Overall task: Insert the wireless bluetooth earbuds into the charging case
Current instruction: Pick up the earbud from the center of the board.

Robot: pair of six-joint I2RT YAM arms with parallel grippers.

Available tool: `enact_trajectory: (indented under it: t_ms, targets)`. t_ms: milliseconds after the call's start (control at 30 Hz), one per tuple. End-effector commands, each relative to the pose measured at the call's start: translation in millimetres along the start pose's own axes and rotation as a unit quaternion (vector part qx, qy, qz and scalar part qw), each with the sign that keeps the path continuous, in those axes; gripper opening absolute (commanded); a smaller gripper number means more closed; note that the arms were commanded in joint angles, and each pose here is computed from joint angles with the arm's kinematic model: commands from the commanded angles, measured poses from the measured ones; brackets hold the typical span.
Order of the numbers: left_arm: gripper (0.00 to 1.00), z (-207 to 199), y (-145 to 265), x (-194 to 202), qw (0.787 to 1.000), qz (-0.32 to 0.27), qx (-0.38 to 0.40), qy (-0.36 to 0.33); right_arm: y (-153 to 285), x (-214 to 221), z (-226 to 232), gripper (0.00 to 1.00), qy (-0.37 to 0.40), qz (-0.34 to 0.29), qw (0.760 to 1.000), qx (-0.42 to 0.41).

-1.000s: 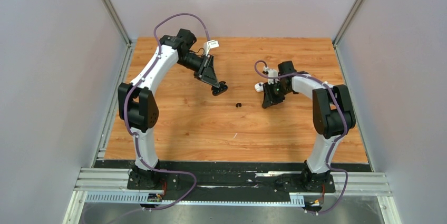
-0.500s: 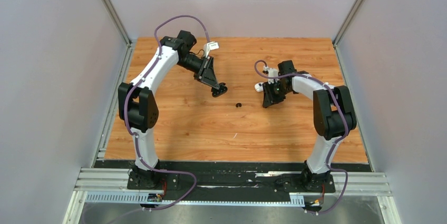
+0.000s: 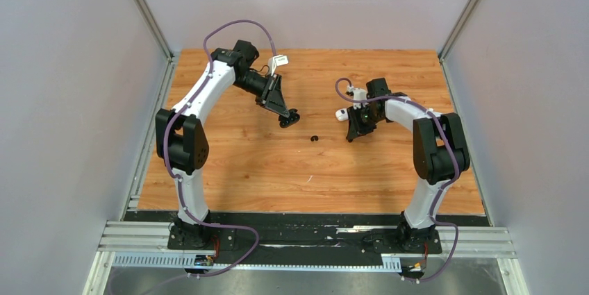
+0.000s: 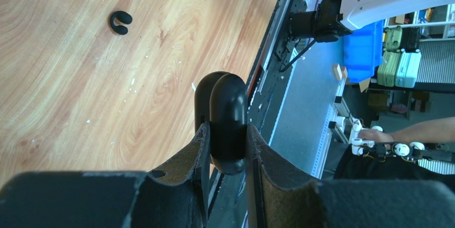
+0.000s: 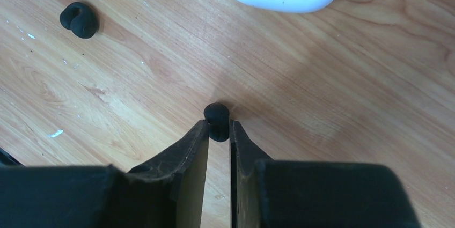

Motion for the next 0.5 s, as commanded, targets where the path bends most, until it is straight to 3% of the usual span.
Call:
enact_trajectory:
  t_ms: [0,167,233,367,467]
  targets:
    - [0.00,-18.7,11.2,-6.4,0.999,-0.023,0.012,-0.034,14.5,-19.2,5.6,0.19,0.015,-0.033,0.999,0.002]
    - [0.00,-18.5,11.2,-6.9,0.999,-0.023,0.012,-0.033,16.7,-19.9,6.2,0.10,0.016,-0.035,0.999,0.003]
    - [0.00,-18.3,10.9,-6.7,0.999,-0.022,0.012,-0.033,18.3,-20.8,7.5,0.01,0.017,-0.036,0.999,0.002]
    - [0.00,-15.5,9.7,-7.0,0.999,-0.021,0.011,-0.032,30.1,-26.2,17.8,0.00,0.051,-0.044,0.997,-0.025]
    - [0.00,-12.6,8.2,-7.6,0.999,-0.021,0.010,-0.026,53.7,-38.1,42.2,0.00,0.131,-0.058,0.987,-0.078]
Point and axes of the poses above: each gripper's point midway between its finger pads, its own y axis back along the fingers, its own z axis along the line the jaws close on, x = y × z, the point moved 3 cm from there along y, back along the fingers, and after that the axes turned 1 degree about -y, right-handed, at the moved point
